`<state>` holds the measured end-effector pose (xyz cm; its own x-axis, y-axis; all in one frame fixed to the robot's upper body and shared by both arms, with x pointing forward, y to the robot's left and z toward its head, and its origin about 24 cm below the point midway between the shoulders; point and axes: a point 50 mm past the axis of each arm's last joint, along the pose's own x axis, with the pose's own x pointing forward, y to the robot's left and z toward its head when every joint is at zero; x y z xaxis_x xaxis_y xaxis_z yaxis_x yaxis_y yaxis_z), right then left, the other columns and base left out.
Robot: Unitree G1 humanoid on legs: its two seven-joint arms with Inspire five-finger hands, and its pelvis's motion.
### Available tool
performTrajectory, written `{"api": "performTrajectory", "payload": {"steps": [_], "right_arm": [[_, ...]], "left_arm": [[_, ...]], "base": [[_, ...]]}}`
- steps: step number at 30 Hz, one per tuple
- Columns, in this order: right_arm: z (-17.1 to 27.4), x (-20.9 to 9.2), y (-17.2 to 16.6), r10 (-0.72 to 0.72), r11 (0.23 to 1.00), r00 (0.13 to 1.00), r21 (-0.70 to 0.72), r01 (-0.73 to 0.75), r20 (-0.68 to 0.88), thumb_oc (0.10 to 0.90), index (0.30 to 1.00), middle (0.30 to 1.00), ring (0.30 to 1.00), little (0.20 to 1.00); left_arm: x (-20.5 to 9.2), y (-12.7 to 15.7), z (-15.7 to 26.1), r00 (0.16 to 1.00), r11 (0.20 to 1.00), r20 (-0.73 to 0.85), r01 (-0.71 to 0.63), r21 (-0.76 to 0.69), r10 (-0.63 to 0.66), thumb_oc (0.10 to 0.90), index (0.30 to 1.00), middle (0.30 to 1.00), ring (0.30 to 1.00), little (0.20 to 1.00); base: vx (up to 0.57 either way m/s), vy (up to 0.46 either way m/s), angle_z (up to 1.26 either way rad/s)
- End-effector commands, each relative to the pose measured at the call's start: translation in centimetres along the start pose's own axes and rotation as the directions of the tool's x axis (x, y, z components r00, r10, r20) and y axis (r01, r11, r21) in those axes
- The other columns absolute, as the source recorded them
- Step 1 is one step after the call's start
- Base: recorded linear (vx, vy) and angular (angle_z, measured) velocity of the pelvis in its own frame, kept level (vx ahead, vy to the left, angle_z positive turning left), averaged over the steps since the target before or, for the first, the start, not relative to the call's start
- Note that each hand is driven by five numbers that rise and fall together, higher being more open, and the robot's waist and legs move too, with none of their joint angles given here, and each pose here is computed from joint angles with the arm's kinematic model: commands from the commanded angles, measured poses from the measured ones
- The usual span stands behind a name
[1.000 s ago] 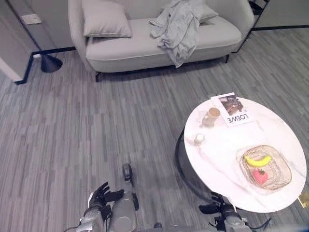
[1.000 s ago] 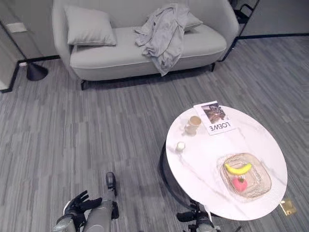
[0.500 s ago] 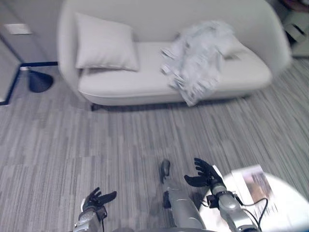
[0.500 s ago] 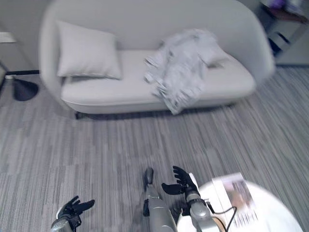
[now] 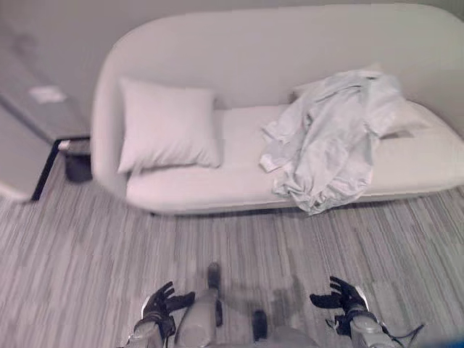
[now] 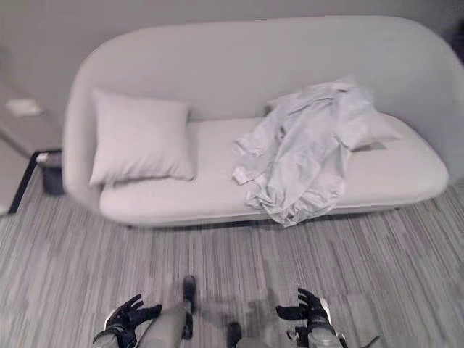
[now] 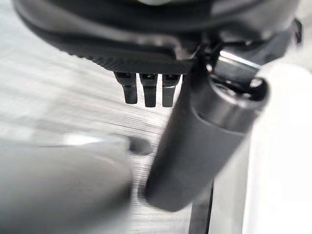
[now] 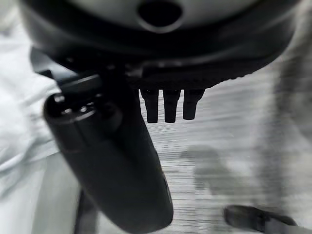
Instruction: Hang the clothes on the sofa on the clothes rack.
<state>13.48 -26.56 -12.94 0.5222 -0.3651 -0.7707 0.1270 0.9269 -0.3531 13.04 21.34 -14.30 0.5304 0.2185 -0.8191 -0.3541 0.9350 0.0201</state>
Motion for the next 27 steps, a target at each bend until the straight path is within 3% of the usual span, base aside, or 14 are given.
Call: {"api": "performTrajectory", "payload": {"steps": [1, 13, 18, 25, 27], "right_arm": [[0.7, -0.3, -0.7, -0.031, 1.0, 0.998, -0.001, 0.031, 0.063, 0.8, 0.9, 0.9, 0.9, 0.9], [0.1, -0.1, -1.7, -0.072, 0.997, 0.997, -0.01, 0.072, 0.016, 0.8, 0.9, 0.9, 0.9, 0.9], [-0.2, -0.4, -2.5, -0.052, 0.997, 0.998, -0.063, 0.054, 0.031, 0.8, 0.9, 0.9, 0.9, 0.9], [1.2, -0.5, -4.1, -0.072, 0.991, 0.993, -0.109, 0.082, 0.097, 0.8, 0.9, 0.9, 0.9, 0.9], [3.1, -0.4, -5.1, -0.109, 0.984, 0.981, -0.12, 0.129, 0.161, 0.8, 0.9, 0.9, 0.9, 0.9]], "left_arm": [[-0.1, 1.2, 1.9, 0.994, 0.995, 0.105, -0.015, 0.096, 0.005, 0.8, 0.9, 0.9, 0.9, 0.9], [-0.1, 2.2, 4.7, 0.977, 0.986, 0.214, -0.05, 0.161, 0.015, 0.8, 0.9, 0.9, 0.9, 0.9], [-0.4, 0.5, 6.1, 0.959, 0.989, 0.276, 0.019, 0.143, -0.058, 0.8, 0.9, 0.9, 0.9, 0.9], [-0.6, 0.3, 5.8, 0.962, 0.989, 0.261, 0.047, 0.139, -0.082, 0.8, 0.9, 0.9, 0.9, 0.9], [-0.4, -1.2, 5.8, 0.959, 0.98, 0.254, 0.081, 0.184, -0.127, 0.8, 0.9, 0.9, 0.9, 0.9]], "base": [[0.18, 0.151, -1.81], [0.21, -0.141, -0.16], [0.25, -0.418, 0.14], [0.19, -0.445, 0.14], [0.31, -0.141, 0.15]]}}
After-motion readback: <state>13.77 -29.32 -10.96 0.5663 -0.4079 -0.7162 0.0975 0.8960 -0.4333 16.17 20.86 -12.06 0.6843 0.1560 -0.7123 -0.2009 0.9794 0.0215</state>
